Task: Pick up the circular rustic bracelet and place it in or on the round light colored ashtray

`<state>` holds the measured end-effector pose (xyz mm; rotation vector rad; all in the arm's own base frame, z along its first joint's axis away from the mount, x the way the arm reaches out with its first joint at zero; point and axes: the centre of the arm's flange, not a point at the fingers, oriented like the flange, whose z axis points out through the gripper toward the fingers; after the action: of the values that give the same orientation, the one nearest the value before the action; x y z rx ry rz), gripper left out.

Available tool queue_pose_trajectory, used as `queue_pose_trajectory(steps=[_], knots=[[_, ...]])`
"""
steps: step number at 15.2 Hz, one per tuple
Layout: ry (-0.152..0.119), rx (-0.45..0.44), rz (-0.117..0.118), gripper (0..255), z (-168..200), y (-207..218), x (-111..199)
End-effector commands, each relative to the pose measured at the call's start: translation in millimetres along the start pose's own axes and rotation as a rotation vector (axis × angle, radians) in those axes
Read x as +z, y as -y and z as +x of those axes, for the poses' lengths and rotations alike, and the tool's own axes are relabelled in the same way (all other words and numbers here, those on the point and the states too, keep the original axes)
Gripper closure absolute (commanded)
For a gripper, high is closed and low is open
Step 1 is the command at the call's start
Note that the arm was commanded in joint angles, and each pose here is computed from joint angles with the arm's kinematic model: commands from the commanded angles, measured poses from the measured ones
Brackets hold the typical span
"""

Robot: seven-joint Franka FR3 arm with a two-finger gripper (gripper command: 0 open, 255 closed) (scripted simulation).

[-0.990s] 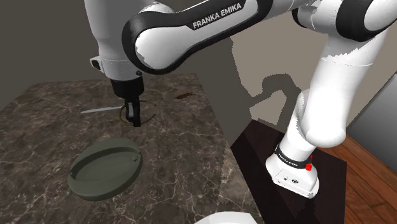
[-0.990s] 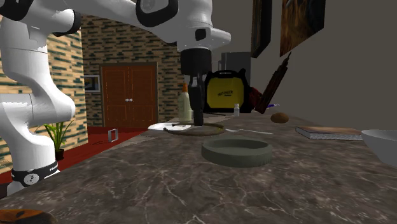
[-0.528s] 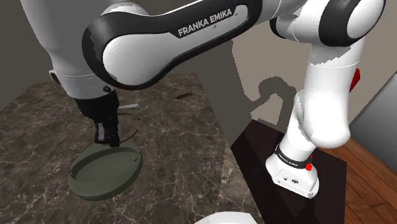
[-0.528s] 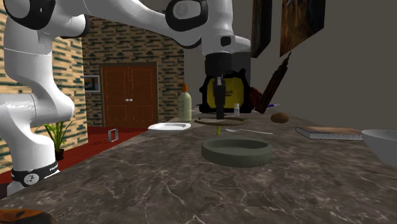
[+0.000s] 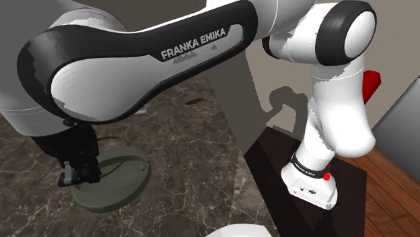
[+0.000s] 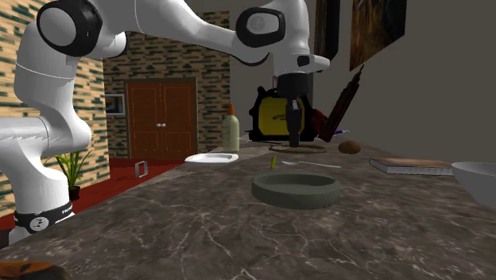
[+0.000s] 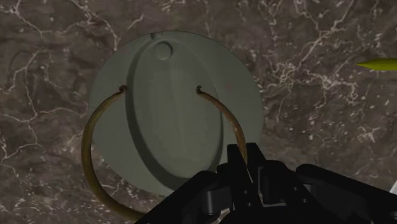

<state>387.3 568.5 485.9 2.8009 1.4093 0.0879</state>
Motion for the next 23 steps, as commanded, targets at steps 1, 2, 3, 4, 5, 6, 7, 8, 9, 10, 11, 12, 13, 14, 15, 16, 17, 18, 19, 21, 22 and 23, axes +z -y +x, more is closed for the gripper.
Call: queue_pose_trajectory(steps=[1,2,3,4,5,6,7,8,9,10,11,12,13,14,15,16,17,18,19,21,22,23], knots=[[0.0,0.001,0.0,255,0,1,9],[0.0,0.001,0.0,255,0,1,15],[0.0,0.001,0.0,255,0,1,20],[0.0,0.001,0.0,255,-1,1,25],[0.0,0.001,0.0,255,-1,1,30],[0.0,0.001,0.0,255,-1,2,36],[0.0,0.001,0.0,255,-1,2,41],[0.0,0.001,0.0,255,-2,2,46],[0.0,0.001,0.0,255,-2,2,52],[0.0,0.001,0.0,255,-2,2,57],[0.0,0.001,0.0,255,-2,2,62],[0.0,0.001,0.0,255,-3,3,71],[0.0,0.001,0.0,255,-3,3,71],[0.0,0.001,0.0,255,-3,3,71],[0.0,0.001,0.0,255,-3,3,71],[0.0,0.001,0.0,255,-3,3,71],[0.0,0.001,0.0,255,-3,3,71],[0.0,0.001,0.0,255,-3,3,71],[0.0,0.001,0.0,255,-3,3,71],[0.0,0.001,0.0,0,-4,3,71],[0.0,0.001,0.0,0,-5,3,70],[0.0,0.001,0.0,0,-5,2,70]])
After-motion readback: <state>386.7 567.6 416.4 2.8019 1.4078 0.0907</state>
